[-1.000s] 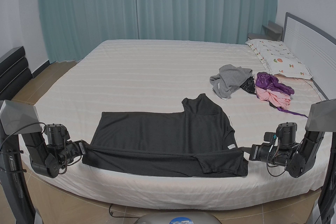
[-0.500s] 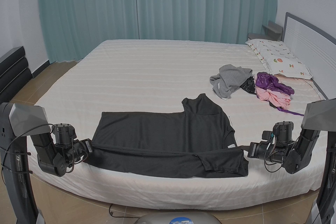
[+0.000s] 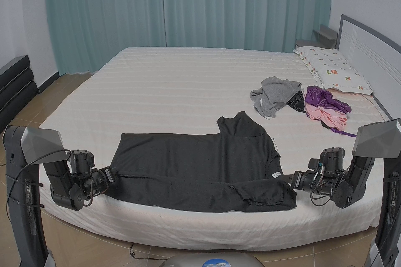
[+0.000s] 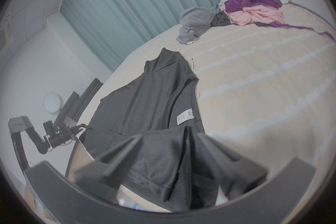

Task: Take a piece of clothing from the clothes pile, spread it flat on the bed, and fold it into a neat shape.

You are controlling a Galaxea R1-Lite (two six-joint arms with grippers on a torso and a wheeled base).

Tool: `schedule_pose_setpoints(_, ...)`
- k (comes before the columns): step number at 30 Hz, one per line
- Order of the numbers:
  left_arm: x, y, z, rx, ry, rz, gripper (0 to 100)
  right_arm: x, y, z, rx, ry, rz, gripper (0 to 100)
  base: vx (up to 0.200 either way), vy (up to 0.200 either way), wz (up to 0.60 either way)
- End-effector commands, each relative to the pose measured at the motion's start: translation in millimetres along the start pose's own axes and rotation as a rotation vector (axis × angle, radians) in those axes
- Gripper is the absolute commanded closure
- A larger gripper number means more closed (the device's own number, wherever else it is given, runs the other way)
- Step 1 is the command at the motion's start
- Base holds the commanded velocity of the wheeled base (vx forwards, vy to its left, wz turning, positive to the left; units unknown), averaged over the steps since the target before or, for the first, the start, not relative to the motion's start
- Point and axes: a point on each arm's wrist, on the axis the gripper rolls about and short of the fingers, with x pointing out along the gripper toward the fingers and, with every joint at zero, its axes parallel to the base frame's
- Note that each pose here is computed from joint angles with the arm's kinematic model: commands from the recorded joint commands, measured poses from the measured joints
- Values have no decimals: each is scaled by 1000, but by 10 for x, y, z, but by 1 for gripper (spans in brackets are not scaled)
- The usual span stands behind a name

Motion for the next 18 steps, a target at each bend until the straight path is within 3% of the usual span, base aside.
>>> schedule_pose_setpoints(1, 15, 9, -22, -20, 6, 2, 0, -4, 22, 28, 42, -15, 14, 0, 0, 0, 0)
schedule_pose_setpoints(9, -257, -7, 222, -131, -52, -30, 0, -152, 116, 90, 187, -69, 54, 0, 0, 0, 0)
schedule_pose_setpoints(14, -449, 3, 276, -143, -45, -70, 0, -229, 124, 54, 245, -69, 44, 0, 0, 0, 0)
schedule_pose_setpoints(18, -524, 8, 256, -152, -35, -69, 0, -377, 163, 66, 338, -90, 58, 0, 0, 0, 0)
